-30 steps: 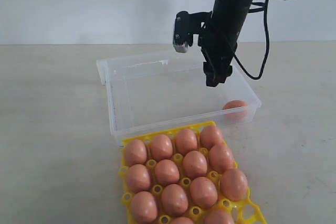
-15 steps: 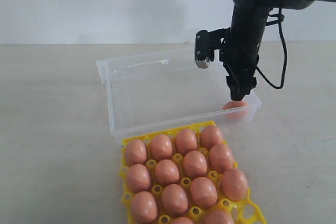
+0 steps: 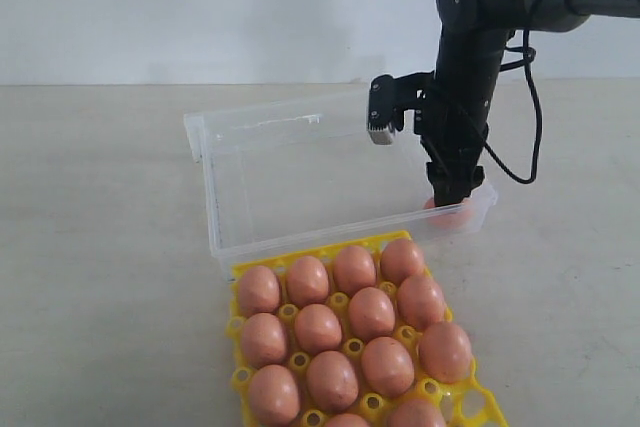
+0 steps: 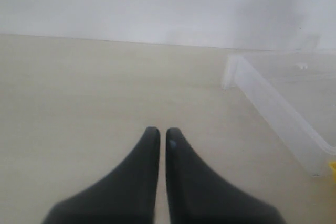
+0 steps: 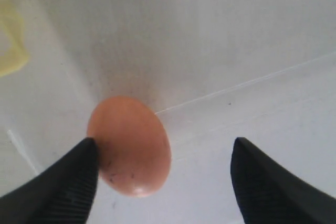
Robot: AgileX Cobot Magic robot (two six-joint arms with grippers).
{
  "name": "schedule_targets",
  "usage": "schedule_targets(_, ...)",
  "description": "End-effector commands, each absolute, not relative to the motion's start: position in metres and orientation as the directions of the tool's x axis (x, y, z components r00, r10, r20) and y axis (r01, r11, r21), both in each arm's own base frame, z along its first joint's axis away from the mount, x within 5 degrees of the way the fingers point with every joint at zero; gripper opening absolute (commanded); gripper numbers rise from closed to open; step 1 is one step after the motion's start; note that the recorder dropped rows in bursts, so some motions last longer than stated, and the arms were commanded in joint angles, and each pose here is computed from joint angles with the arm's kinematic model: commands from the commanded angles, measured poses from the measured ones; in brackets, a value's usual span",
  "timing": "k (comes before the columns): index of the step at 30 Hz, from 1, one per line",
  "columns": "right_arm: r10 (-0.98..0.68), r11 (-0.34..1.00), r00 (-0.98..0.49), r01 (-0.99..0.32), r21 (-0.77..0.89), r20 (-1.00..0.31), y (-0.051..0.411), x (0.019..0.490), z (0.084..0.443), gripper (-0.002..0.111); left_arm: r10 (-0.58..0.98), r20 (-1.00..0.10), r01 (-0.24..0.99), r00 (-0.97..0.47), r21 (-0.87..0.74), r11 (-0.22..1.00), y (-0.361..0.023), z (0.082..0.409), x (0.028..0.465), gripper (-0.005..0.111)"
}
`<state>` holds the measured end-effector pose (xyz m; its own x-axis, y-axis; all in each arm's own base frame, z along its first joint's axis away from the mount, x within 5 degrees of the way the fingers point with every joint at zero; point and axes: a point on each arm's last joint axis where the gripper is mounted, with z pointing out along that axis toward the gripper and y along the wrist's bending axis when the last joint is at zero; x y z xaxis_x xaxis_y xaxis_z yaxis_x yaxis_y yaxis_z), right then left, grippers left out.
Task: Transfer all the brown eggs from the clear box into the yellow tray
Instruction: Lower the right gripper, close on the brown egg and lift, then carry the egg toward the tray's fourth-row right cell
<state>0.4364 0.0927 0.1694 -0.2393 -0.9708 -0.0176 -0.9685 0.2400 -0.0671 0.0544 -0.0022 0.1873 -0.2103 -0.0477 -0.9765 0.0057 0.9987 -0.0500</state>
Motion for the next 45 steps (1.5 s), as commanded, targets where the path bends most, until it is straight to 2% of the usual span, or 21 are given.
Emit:
schedule_targets(1, -0.97, 0.245, -0.245, -0.97, -0.013, 0.005, 0.09, 0.43, 0.156, 0.062, -0.042, -0.979, 0.008, -0.201, -0.044, 0.999, -0.002, 0.187, 0.055, 0.004)
schedule_targets(12, -0.971, 0.237, -0.237, -0.971, -0.011, 0.021, 0.088, 0.424, 0.142, 0.06, -0.042, -0.979, 0.008, -0.201, -0.044, 0.999, -0.002, 0.187, 0.055, 0.004)
schedule_targets(15, -0.968, 0.245, -0.246, -0.969, -0.033, 0.047, 0.085, 0.426, 0.142, 0.042, -0.042, -0.979, 0.008, -0.201, -0.044, 0.999, -0.002, 0.187, 0.055, 0.004)
schedule_targets(19, -0.95, 0.298, -0.302, -0.953, -0.052, 0.077, 0.082, 0.426, 0.142, 0.005, -0.042, -0.979, 0.008, -0.201, -0.044, 0.999, -0.002, 0.187, 0.055, 0.004)
schedule_targets(20, -0.938, 0.334, -0.337, -0.941, -0.053, 0.076, 0.082, 0.426, 0.142, 0.0, -0.042, -0.979, 0.008, -0.201, -0.044, 0.999, -0.002, 0.187, 0.055, 0.004)
schedule_targets(22, -0.905, 0.415, -0.419, -0.907, -0.064, 0.067, 0.082, 0.426, 0.144, 0.0, -0.042, -0.979, 0.008, -0.201, -0.044, 0.999, -0.002, 0.187, 0.055, 0.004)
schedule_targets(25, -0.811, 0.583, -0.585, -0.805, -0.108, -0.013, 0.084, 0.43, 0.151, 0.0, -0.042, -0.979, 0.008, -0.201, -0.044, 0.999, -0.002, 0.187, 0.055, 0.004)
schedule_targets(27, -0.772, 0.636, -0.629, -0.763, -0.116, -0.095, 0.088, 0.432, 0.163, 0.0, -0.042, -0.979, 0.008, -0.201, -0.044, 0.999, -0.002, 0.187, 0.055, 0.004)
schedule_targets(29, -0.736, 0.672, -0.638, -0.731, -0.122, -0.227, 0.095, 0.435, 0.182, 0.0, -0.042, -0.979, 0.008, -0.201, -0.044, 0.999, -0.002, 0.187, 0.055, 0.004)
schedule_targets(32, -0.578, 0.774, -0.634, -0.626, -0.099, -0.514, 0.108, 0.439, 0.227, 0.0, -0.042, -0.979, 0.008, -0.201, -0.044, 0.999, -0.002, 0.187, 0.055, 0.004)
schedule_targets(34, -0.378, 0.871, -0.594, -0.488, -0.055, -0.71, 0.109, 0.439, 0.26, 0.0, -0.042, -0.979, 0.008, -0.201, -0.044, 0.999, -0.002, 0.187, 0.055, 0.004)
schedule_targets(35, -0.176, 0.94, -0.518, -0.341, 0.014, -0.837, 0.103, 0.43, 0.279, 0.0, -0.042, -0.979, 0.008, -0.201, -0.044, 0.999, -0.002, 0.187, 0.055, 0.004)
schedule_targets(36, -0.111, 0.957, -0.479, -0.288, 0.037, -0.871, 0.098, 0.424, 0.282, 0.0, -0.042, -0.979, 0.008, -0.201, -0.044, 0.999, -0.002, 0.187, 0.055, 0.004)
schedule_targets(37, 0.0, 0.984, -0.371, -0.167, 0.067, -0.928, 0.085, 0.407, 0.282, 0.0, -0.042, -0.979, 0.008, -0.201, -0.044, 0.999, -0.002, 0.187, 0.055, 0.004)
schedule_targets(38, 0.029, 0.99, -0.312, -0.122, 0.07, -0.95, 0.079, 0.4, 0.283, 0.0, -0.042, -0.979, 0.008, -0.201, -0.044, 0.999, -0.002, 0.187, 0.055, 0.004)
schedule_targets(39, 0.031, 0.999, -0.132, -0.011, 0.032, -0.991, 0.064, 0.384, 0.278, 0.0, -0.042, -0.979, 0.008, -0.201, -0.044, 0.999, -0.002, 0.187, 0.055, 0.004)
schedule_targets(40, 0.029, 0.999, -0.042, 0.042, 0.027, -0.999, 0.057, 0.379, 0.278, 0.0, -0.042, -0.979, 0.008, -0.201, -0.044, 0.999, -0.002, 0.187, 0.055, 0.004)
schedule_targets(41, 0.018, 0.985, 0.204, 0.164, 0.052, -0.979, 0.043, 0.365, 0.283, 0.0, -0.042, -0.979, 0.008, -0.201, -0.044, 0.999, -0.002, 0.187, 0.055, 0.004)
schedule_targets(42, 0.01, 0.976, 0.319, 0.203, 0.078, -0.948, 0.038, 0.358, 0.288, 0.0, -0.042, -0.979, 0.008, -0.201, -0.044, 0.999, -0.002, 0.187, 0.055, 0.004)
schedule_targets(43, 0.049, 0.973, 0.456, 0.18, 0.146, -0.889, 0.035, 0.343, 0.297, 0.0, -0.042, -0.979, 0.008, -0.201, -0.044, 0.999, -0.002, 0.187, 0.055, 0.004)
schedule_targets(45, 0.11, 0.993, 0.454, -0.02, 0.113, -0.884, 0.046, 0.313, 0.312, 0.0, -0.042, -0.979, 0.008, -0.201, -0.044, 0.999, -0.002, 0.187, 0.055, 0.004)
